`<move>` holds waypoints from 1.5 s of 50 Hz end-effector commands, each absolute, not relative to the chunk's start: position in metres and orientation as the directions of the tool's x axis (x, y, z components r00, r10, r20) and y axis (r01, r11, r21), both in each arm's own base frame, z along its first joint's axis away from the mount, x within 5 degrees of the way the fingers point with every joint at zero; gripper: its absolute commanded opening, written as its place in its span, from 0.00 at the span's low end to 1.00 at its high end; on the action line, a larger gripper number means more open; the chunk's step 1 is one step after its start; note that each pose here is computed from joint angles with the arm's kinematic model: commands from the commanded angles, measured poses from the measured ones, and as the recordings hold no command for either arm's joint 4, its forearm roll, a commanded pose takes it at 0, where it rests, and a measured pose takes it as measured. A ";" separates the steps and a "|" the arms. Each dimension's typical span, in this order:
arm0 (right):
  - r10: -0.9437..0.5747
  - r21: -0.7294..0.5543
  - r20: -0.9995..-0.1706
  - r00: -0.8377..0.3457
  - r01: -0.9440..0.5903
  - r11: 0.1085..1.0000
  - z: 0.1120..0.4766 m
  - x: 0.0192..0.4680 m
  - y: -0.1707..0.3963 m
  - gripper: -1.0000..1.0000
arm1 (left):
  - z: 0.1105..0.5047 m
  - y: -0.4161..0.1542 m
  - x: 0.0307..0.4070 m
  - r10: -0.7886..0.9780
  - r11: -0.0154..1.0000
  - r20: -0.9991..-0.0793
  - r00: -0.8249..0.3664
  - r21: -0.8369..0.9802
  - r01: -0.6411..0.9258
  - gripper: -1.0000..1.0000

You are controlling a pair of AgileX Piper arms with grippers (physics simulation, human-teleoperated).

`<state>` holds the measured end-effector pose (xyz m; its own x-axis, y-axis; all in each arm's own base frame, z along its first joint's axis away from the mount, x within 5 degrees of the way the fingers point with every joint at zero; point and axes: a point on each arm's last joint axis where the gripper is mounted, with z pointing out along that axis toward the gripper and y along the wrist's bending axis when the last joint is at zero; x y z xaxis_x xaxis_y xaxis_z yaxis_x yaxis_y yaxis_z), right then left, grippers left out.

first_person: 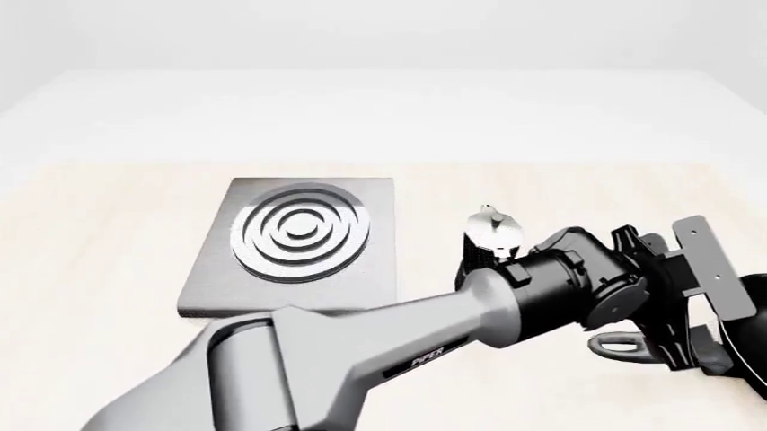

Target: Put the frying pan on the stove.

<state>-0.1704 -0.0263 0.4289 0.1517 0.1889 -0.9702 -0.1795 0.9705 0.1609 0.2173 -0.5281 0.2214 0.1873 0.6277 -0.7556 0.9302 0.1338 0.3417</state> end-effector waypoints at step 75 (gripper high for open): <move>0.191 0.163 -0.970 0.149 -0.184 0.969 0.429 -0.170 -0.027 1.00 | 0.114 -0.536 0.213 0.670 0.157 -0.737 0.090 0.259 0.953 0.00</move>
<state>-0.1700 -0.0270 0.4288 0.1491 0.1929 -0.9698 -0.1842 0.9690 0.1645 0.2098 -0.5391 0.1188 0.1006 0.6654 -0.7397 0.9520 0.1516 0.2659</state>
